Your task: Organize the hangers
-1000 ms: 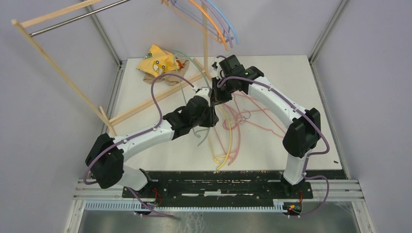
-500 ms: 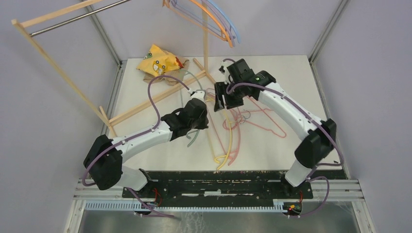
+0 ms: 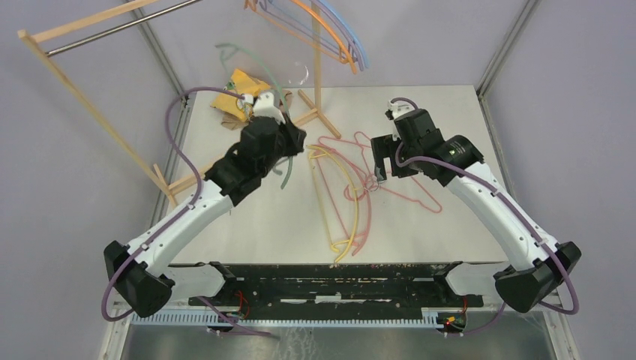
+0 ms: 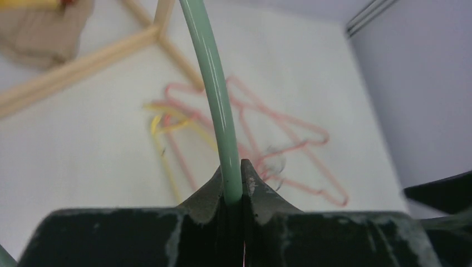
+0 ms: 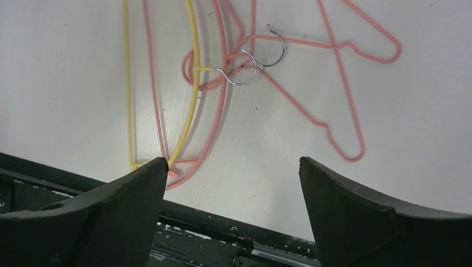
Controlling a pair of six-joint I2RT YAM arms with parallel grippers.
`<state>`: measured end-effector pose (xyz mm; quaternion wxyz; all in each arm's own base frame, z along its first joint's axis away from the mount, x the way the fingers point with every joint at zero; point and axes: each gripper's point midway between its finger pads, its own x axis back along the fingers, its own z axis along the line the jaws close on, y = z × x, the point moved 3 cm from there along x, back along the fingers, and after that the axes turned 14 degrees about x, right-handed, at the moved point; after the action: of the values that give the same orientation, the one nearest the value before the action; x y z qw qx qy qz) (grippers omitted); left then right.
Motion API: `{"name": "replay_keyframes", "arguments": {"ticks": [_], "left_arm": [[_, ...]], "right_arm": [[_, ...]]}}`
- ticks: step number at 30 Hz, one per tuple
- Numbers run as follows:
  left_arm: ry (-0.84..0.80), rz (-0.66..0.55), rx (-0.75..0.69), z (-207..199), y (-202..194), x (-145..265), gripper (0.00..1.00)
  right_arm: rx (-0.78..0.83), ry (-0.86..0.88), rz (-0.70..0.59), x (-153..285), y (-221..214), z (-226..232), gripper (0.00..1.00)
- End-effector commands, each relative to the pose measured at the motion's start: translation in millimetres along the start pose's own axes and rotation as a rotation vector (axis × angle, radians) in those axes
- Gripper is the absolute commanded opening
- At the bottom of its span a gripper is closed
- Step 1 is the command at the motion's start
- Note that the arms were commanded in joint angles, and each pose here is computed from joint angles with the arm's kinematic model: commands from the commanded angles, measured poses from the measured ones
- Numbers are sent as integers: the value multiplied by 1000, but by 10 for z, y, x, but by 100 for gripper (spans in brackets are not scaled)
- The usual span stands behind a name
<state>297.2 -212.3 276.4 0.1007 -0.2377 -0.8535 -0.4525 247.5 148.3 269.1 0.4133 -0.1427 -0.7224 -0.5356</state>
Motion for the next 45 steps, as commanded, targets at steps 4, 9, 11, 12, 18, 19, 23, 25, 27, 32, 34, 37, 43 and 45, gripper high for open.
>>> {"name": "replay_keyframes", "arguments": {"ticks": [4,9,11,12,18,19,23,25,27,32,34,37,43,45], "left_arm": [[-412,-386,147,-1021,1523,372,3],[-477,-400,176,-1170,1786,96,3],[-486,-394,173,-1237,1836,-11,3],[-492,-390,174,-1266,1856,-62,3],[-515,-408,200,-1378,1981,-235,3],[-516,-412,204,-1380,1993,-258,3],[-520,-422,230,-1363,2026,-363,3],[-528,-431,246,-1359,2063,-396,3],[-523,-434,259,-1346,2096,-461,3],[-495,-467,293,-1330,2253,-577,3],[-473,-481,300,-1319,2294,-625,3],[-450,-500,308,-1305,2350,-683,3],[-387,-520,351,-1201,2383,-810,3],[-365,-520,361,-1182,2396,-854,3]], "right_arm": [[21,-82,22,-232,73,-160,96],[18,-91,26,-317,176,-237,96],[9,-92,19,-325,226,-278,96],[3,-92,15,-329,250,-295,96],[-20,-98,6,-337,318,-411,96],[-26,-102,9,-347,315,-436,96],[-38,-98,20,-392,310,-470,96],[-45,-94,22,-419,318,-476,96],[-49,-88,27,-445,328,-481,96],[-53,-75,35,-496,377,-481,96],[-54,-75,33,-505,400,-494,96],[-61,-76,35,-516,431,-523,96],[-68,-69,38,-527,444,-537,96],[-71,-68,44,-540,430,-544,96]]}}
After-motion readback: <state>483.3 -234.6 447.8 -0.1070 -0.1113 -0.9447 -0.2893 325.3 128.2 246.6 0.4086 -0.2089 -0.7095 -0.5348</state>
